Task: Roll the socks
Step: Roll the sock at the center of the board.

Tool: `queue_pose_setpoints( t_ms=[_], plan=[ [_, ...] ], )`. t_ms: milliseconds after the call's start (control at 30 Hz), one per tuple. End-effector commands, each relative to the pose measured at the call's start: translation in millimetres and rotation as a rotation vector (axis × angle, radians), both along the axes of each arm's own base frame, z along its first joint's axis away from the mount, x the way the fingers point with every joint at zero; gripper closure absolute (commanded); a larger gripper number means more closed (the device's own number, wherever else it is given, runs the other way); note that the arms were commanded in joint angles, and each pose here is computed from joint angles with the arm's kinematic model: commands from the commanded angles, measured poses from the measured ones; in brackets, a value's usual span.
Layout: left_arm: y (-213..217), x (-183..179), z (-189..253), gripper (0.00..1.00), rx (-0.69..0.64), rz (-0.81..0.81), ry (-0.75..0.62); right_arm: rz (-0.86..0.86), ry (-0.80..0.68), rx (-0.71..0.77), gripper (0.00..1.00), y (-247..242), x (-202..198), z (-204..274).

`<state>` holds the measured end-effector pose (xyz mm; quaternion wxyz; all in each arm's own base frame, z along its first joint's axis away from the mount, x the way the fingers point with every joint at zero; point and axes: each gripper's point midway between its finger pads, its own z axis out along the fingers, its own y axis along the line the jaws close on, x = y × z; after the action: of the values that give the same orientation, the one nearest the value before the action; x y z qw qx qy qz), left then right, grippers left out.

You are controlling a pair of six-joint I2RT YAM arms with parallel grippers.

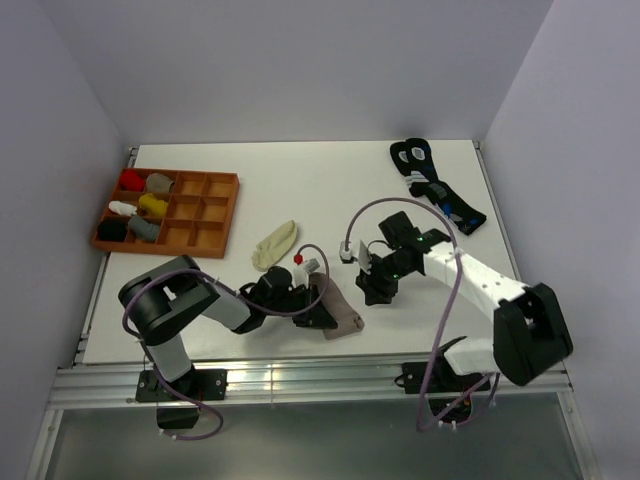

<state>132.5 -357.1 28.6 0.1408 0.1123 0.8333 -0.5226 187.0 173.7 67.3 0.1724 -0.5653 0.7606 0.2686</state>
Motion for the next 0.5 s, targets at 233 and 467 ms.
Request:
queue_pose_setpoints(
  t_ms=[233, 467],
  plan=[
    [47.3, -24.5, -44.2, 1.0, 0.328, -0.071, 0.388, 0.201, -0.378, 0.037, 0.47, 13.6, -13.2, 9.4],
    [48.2, -3.3, -41.3, 1.0, 0.398, -0.054, 0.376, 0.335, -0.432, 0.053, 0.44, 38.1, -44.1, -5.5]
  ],
)
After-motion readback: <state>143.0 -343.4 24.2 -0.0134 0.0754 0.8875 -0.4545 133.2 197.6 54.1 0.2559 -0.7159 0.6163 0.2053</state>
